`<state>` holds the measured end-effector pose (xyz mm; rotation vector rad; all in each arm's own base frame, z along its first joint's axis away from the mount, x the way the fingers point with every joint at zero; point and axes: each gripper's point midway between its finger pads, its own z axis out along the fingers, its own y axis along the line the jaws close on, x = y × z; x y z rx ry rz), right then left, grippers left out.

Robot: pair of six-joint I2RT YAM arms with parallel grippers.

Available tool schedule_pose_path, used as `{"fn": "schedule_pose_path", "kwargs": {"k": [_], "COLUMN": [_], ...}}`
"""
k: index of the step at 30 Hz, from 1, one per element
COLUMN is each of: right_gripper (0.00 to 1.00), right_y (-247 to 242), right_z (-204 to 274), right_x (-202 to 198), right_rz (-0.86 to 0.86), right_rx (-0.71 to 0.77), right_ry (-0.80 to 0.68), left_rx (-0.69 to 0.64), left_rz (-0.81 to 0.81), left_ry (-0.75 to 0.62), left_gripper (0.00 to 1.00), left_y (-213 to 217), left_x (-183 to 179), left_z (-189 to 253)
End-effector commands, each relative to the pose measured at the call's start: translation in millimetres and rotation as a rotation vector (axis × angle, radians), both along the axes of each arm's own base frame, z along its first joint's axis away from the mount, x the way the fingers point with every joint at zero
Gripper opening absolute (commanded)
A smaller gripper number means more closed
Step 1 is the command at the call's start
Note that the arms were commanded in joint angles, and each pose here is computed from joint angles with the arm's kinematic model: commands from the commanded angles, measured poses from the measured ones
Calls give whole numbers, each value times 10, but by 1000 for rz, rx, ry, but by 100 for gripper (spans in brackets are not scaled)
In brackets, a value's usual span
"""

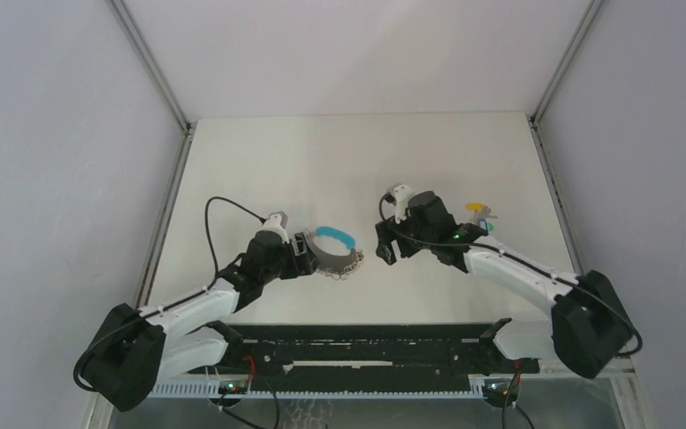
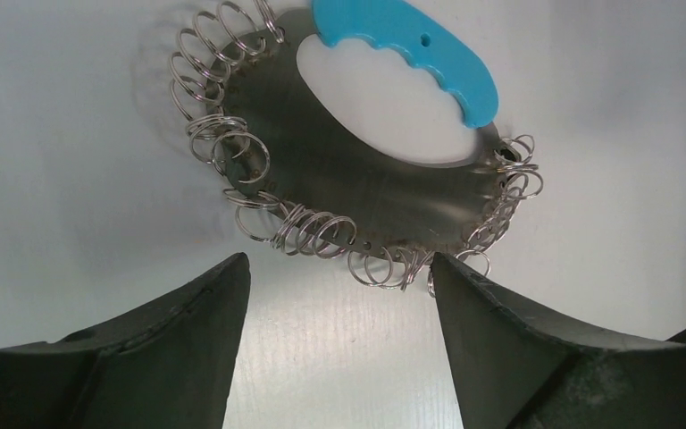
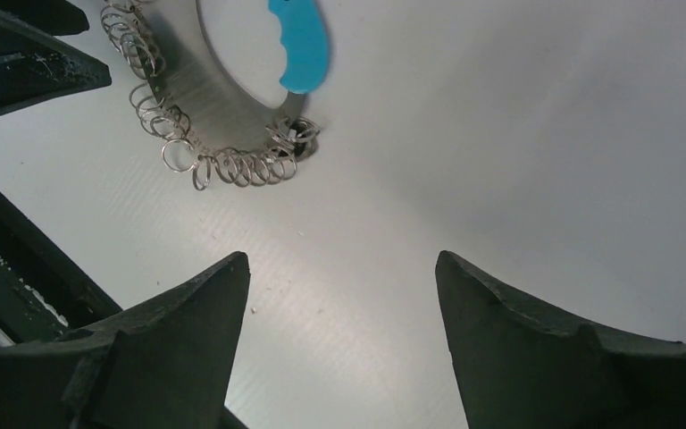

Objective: Put the keys on the keyring

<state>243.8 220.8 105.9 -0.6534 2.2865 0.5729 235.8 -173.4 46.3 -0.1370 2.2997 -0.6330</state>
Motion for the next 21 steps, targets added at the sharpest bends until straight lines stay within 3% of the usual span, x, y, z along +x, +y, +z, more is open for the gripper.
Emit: {"fn": "schedule_pose_path", "kwargs": {"k": [1,9,21], "right_gripper": [74,64,57], "right_y": [341,621,1117], "right_z": [79,-269,-549], "right_x": [234,283,-64], "right_rz": [79,145,288], "right_rx": [29,50,55], "right_ry": [-82,-2,47], "left_rx": [-2,43,88], "left_rz": [-14,-42,-65], "left_ry": [-33,-28,-10], "left_gripper": [77,70,57], "left_y": [-38,-61,-130], "left_x": [87,157,317], "left_z": [13,-74,-189]}}
